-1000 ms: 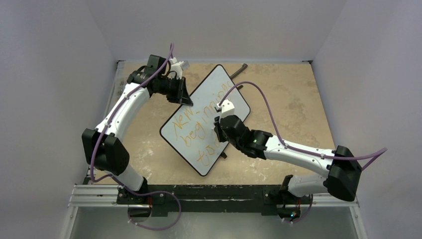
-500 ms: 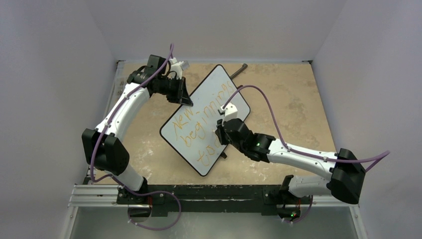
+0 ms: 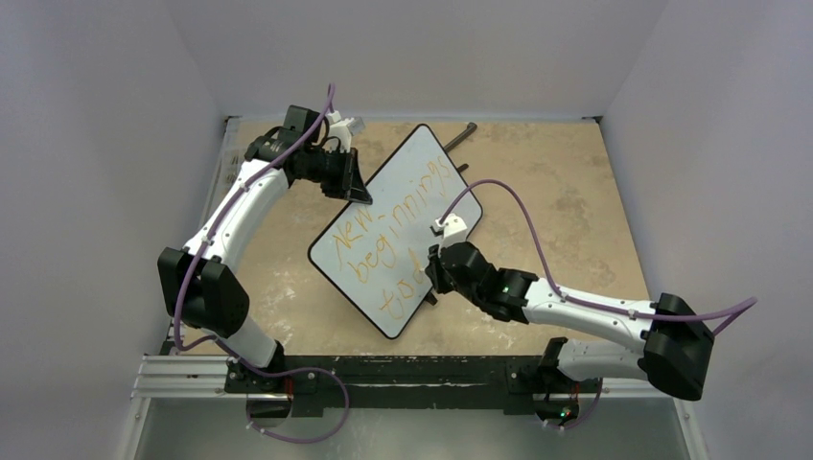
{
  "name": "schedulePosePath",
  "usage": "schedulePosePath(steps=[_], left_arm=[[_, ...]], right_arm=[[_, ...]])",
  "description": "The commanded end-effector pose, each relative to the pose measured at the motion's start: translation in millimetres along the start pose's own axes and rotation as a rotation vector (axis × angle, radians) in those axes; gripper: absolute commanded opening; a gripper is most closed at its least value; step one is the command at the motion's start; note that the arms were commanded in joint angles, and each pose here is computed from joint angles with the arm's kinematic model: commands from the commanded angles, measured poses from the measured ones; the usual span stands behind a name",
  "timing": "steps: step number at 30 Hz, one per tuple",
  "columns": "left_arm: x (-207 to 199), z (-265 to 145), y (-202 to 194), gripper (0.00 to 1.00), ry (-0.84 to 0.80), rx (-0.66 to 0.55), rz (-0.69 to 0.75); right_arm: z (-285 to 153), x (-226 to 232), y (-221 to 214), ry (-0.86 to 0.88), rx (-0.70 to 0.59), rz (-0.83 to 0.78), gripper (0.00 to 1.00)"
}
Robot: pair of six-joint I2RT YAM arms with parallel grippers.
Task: Write a sentence on the whiteboard
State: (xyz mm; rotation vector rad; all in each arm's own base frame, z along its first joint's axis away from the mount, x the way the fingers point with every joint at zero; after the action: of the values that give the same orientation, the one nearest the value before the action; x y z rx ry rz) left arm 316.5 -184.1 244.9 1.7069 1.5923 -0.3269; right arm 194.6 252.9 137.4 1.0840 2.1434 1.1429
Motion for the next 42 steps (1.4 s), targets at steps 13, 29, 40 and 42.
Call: schedulePosePath(steps=[13,29,40,42], left_arm=[[29.2,-3.0,12.0,0.00,0.181,-0.067,0.008],[28.6,-3.3,12.2,0.00,0.179,-0.069,0.010],[29.3,-2.7,12.8,0.00,0.181,-0.069,0.009],[30.2,-2.2,12.7,0.00,0.185,-0.068,0.006]], right_arm=[[-13.6,-15.7,5.4,-0.080,-0.016,0.017,0.00],[-13.2,-40.5,53.0,-0.139,-0.153,0.057,0.00],[2.1,-40.5,61.3,-0.106,-0.162,0.048,0.00],[5.0,-39.1,60.6,-0.096,-0.157,0.046,0.00]])
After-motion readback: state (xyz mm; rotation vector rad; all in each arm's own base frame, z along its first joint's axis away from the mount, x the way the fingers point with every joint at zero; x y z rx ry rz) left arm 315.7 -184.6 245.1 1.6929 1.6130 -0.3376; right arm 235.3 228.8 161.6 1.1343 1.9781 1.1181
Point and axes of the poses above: each gripper's point midway between its finger pads, its own z axis out along the fingers, its own x axis along the line the jaws close on, y = z × x, the point moved 3 cm from there along -z, back along the fingers, and after that the axes turned 15 degrees about -z, right-handed, at the moved point
